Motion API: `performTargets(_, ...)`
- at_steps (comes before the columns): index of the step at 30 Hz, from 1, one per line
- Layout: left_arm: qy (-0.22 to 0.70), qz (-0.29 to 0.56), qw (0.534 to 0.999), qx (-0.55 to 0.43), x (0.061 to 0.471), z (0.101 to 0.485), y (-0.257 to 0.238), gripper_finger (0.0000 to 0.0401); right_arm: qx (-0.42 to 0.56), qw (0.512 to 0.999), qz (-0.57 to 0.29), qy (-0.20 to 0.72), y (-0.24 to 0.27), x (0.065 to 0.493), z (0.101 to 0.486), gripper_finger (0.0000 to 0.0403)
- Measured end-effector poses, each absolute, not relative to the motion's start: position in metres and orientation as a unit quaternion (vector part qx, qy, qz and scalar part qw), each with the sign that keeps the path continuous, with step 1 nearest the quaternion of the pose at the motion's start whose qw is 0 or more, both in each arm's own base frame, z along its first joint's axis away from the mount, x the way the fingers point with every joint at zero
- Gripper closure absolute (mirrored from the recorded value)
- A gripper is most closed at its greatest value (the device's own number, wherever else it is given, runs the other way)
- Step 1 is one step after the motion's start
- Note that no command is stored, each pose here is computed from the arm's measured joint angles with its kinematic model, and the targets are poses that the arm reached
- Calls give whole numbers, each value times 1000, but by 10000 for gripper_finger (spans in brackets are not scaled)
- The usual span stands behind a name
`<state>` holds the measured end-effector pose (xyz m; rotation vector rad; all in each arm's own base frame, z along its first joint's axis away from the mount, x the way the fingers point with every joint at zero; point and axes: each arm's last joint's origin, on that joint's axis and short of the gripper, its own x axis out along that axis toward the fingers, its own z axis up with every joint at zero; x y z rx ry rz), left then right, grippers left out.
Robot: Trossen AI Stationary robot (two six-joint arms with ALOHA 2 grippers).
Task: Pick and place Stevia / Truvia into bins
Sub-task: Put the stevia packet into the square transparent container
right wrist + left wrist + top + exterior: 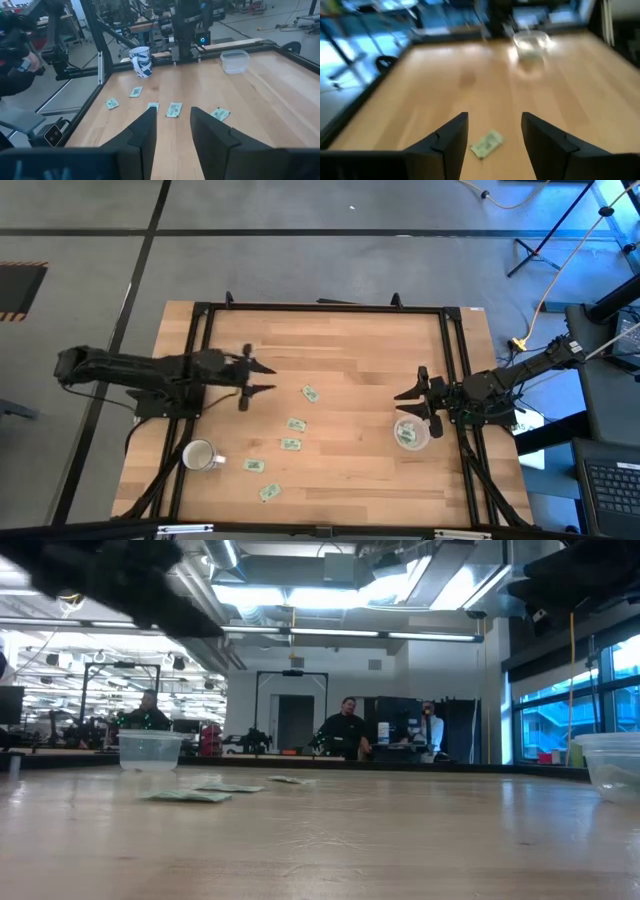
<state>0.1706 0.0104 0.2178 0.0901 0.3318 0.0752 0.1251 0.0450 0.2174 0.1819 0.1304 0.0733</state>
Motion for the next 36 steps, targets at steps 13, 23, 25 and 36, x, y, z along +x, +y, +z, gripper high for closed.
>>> performTargets(13,425,-88,881,188,295,222,15,221,91,993,36,66,45,125,217,280)
performTargets(23,524,-66,809,257,351,181,23,221,96,991,44,76,46,125,216,280)
performTargets(25,542,-54,796,266,356,171,25,221,105,989,63,80,47,125,215,280)
performTargets(36,565,-105,777,258,360,158,22,221,135,983,88,86,48,124,216,280)
